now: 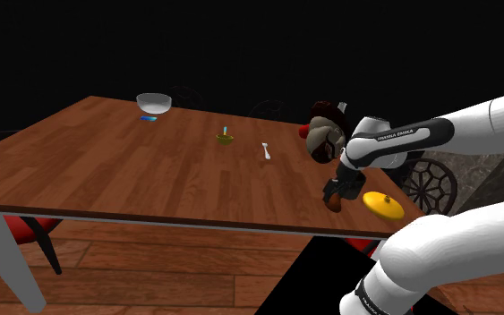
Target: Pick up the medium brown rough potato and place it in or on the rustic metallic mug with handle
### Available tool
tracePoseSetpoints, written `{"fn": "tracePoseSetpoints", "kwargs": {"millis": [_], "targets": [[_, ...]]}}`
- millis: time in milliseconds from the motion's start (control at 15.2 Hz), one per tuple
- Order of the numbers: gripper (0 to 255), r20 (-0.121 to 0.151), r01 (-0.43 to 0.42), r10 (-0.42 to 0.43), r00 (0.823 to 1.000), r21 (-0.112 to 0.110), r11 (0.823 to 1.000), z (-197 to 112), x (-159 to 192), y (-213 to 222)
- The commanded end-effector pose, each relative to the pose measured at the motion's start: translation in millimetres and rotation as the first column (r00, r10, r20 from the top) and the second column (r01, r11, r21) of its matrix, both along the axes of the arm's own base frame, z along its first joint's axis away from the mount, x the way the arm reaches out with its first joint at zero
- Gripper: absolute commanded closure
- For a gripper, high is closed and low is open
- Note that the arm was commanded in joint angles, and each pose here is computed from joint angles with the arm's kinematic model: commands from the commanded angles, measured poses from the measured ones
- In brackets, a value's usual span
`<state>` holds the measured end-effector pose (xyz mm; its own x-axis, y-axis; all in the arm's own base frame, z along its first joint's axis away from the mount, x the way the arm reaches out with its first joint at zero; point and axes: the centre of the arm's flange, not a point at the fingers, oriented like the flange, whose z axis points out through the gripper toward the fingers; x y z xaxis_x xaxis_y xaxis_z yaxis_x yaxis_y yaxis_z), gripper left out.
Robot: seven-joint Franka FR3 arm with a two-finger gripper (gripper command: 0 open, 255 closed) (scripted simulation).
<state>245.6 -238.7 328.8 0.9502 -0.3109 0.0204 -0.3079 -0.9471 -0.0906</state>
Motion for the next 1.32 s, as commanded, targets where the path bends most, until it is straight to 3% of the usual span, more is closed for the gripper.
{"fn": "tracePoseSetpoints", "kwargs": {"millis": [0,594,1254], "targets": [[255,0.000,0.000,0.000,1.000,0.000,1.000,0,0,0],[255,0.000,0.000,0.000,1.000,0.000,1.000,0,0,0],[255,0.000,0.000,0.000,1.000,0.000,1.000,53,0,0]]}}
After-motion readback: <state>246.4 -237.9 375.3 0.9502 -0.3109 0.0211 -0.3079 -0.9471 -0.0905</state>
